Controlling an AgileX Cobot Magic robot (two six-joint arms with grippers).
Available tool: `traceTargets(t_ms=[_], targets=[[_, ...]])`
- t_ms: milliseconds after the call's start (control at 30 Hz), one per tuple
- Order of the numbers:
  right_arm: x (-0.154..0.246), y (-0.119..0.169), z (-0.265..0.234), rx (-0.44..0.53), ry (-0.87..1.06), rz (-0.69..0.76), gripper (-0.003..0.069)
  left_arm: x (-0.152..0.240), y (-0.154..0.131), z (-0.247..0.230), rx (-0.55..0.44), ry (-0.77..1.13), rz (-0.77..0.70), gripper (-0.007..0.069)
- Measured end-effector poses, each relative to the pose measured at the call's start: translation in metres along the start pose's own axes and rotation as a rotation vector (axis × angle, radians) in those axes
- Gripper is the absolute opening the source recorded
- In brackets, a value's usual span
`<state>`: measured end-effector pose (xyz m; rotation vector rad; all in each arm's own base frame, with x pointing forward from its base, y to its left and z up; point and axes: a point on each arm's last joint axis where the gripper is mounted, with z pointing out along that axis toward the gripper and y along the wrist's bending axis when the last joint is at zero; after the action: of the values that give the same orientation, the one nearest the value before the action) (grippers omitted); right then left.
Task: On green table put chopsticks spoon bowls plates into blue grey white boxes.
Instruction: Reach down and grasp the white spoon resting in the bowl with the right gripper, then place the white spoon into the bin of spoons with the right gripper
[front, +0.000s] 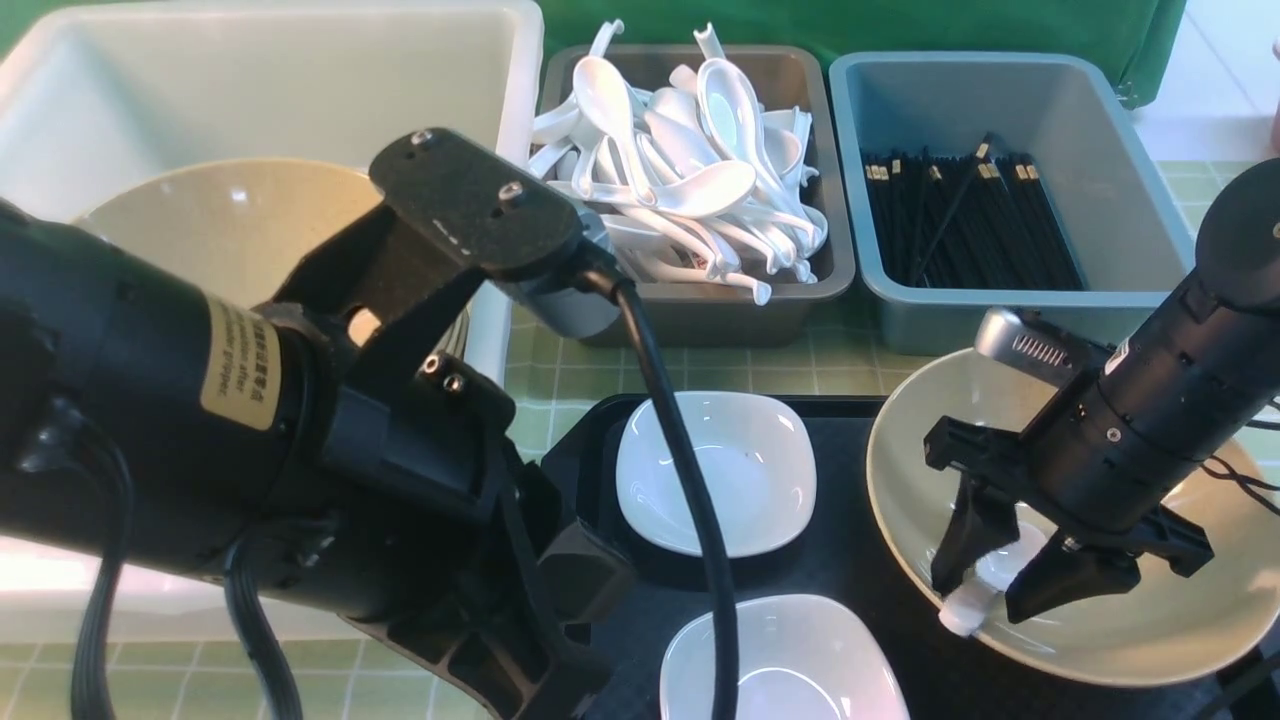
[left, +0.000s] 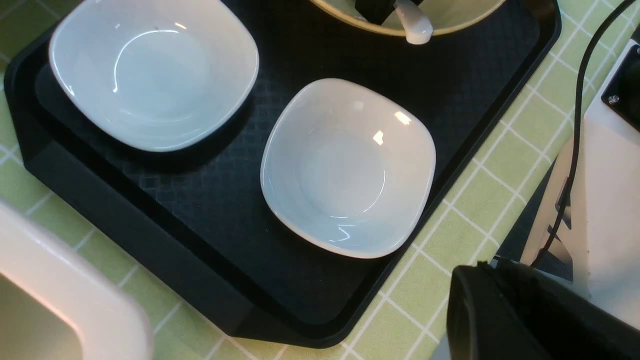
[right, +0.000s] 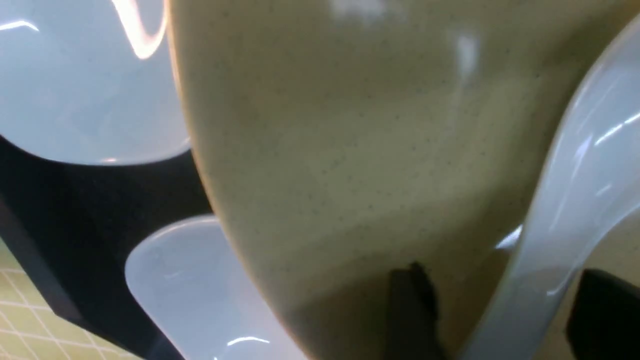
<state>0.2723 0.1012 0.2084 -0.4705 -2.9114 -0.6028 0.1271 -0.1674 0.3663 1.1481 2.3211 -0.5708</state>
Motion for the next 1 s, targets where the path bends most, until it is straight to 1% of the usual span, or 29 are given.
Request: traceTargets(t_ms=[33, 67, 100, 167, 300, 433, 567, 600, 667, 833, 933, 1000], targets=[[0.0, 0.0, 0.0, 0.0, 0.008, -0.008, 0.0285, 0.0, 0.0, 0.0, 0.0, -0.001, 0.001, -0.0001], [0.001, 0.0, 0.0, 0.0, 0.009, -0.012, 0.0243, 0.0, 0.0, 0.0, -0.001, -0.002, 0.001, -0.0001], [0.001, 0.0, 0.0, -0.002, 0.013, -0.011, 0.0181, -0.001, 0.0, 0.0, -0.002, -0.006, 0.001, -0.0001], [0.002, 0.0, 0.0, -0.003, 0.022, -0.011, 0.0155, -0.001, 0.0, 0.0, -0.002, -0.011, 0.001, -0.0001], [0.002, 0.0, 0.0, -0.002, 0.027, -0.037, 0.016, -0.001, 0.001, 0.0, -0.006, -0.014, 0.003, -0.0001], [0.0, 0.003, -0.005, 0.004, 0.017, -0.095, 0.016, -0.001, 0.001, 0.0, -0.008, -0.013, 0.004, -0.0001], [-0.002, 0.008, -0.019, 0.016, -0.044, -0.155, 0.016, -0.001, 0.001, 0.0, -0.01, -0.014, 0.005, -0.0001], [-0.001, 0.012, -0.034, 0.02, -0.09, -0.199, 0.016, -0.001, 0.001, 0.0, -0.01, -0.014, 0.005, -0.0001], [0.001, 0.015, -0.045, 0.018, -0.137, -0.239, 0.016, -0.001, 0.001, 0.0, -0.011, -0.015, 0.006, -0.0001], [0.011, 0.034, -0.089, -0.033, -0.281, -0.415, 0.016, 0.0, 0.003, -0.007, -0.046, -0.035, 0.031, -0.0001], [0.013, 0.053, -0.109, -0.063, -0.356, -0.518, 0.016, 0.004, 0.004, -0.019, -0.094, -0.072, 0.044, -0.0001], [0.011, 0.071, -0.122, -0.087, -0.418, -0.599, 0.016, 0.008, 0.007, -0.031, -0.148, -0.106, 0.031, -0.0001]])
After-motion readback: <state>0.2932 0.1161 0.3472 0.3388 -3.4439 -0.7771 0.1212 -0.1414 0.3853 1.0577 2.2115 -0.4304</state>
